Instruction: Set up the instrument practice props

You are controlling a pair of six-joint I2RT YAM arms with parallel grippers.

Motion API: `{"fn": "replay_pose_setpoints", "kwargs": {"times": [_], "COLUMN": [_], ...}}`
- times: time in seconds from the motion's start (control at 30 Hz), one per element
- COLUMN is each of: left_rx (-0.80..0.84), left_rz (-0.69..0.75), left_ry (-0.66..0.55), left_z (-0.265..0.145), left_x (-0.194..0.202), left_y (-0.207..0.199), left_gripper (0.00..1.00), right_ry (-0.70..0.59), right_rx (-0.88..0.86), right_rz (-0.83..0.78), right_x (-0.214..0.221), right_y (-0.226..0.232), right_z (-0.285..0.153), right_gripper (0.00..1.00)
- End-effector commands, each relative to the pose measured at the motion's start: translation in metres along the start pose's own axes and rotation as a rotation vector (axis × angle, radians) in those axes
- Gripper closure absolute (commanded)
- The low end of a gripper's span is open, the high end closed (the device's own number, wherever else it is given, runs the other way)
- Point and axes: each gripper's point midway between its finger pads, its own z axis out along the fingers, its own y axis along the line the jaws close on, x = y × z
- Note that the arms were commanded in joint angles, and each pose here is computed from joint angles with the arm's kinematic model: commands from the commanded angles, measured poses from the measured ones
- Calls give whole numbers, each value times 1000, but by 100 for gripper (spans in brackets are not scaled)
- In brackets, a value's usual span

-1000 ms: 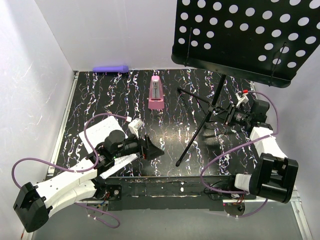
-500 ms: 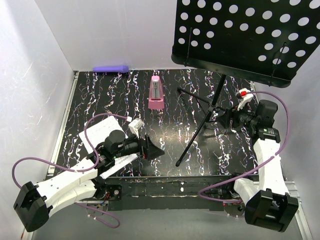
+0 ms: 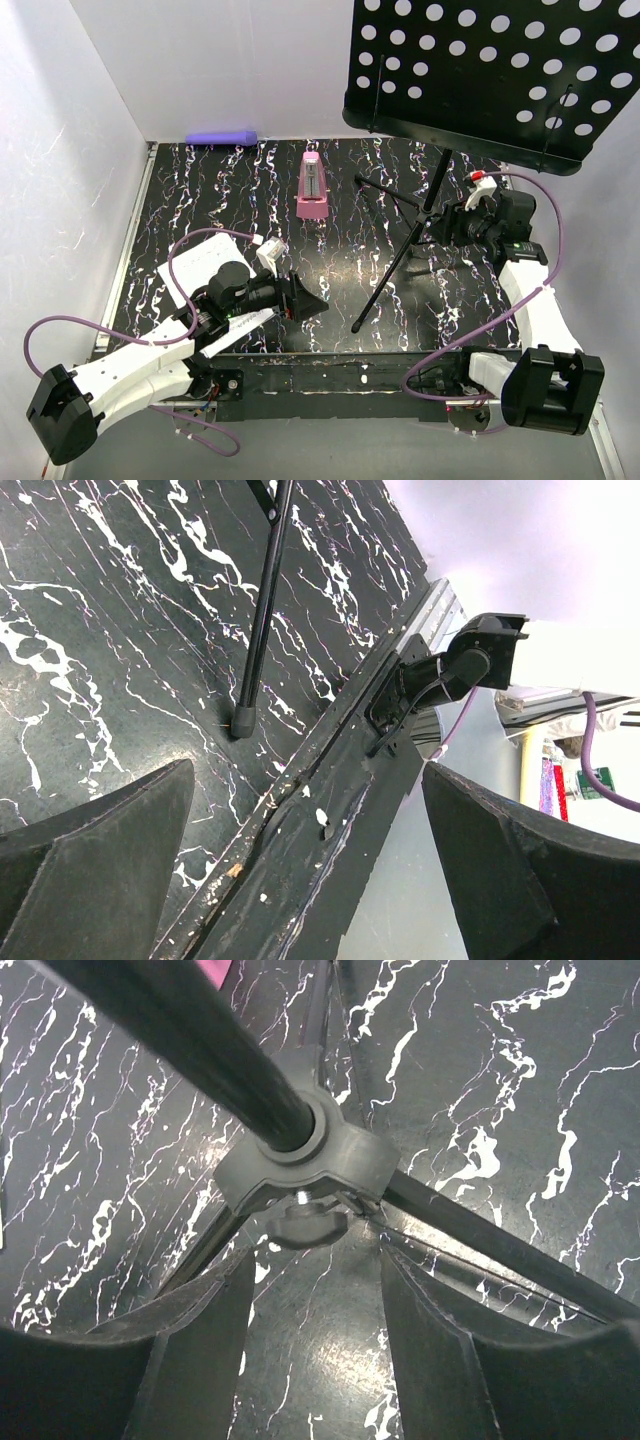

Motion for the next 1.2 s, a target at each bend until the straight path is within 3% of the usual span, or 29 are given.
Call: {"fn": "replay_pose_setpoints", "kwargs": {"times": [0.0,0.37,0.63,0.77,0.9,1.0,1.17], "left_rx": [19,18,17,16,19,19,15], "left_rz": [9,8,8,8,9,9,11], "left_ry": [-11,-14,-9,-10,-11,-9,-6], "left_z": [-1,-2,-1,-2,-2,-1,-1], "left_x": [-1,-1,-2,-2,-2,-4,-5], "left_y": [-3,-3,-4,-4,-5,-6,-7], "left_gripper": [2,2,2,2,2,2,2], "right_ry": [-72,-86,-72,-63,-41,-16,36], "right_rx": [17,3,-30,-51,-103,-169,-228], "right_rz": [-13,24,59,121,297,541,885], "right_x": [-33,-42,-39,-34,-26,-22,-17], "right_y": [-3,-3,1,2,2,-4,-20], "right_z": [3,10,14,14,14,17,23], "right_gripper": [41,46,71,78,81,88,89]}}
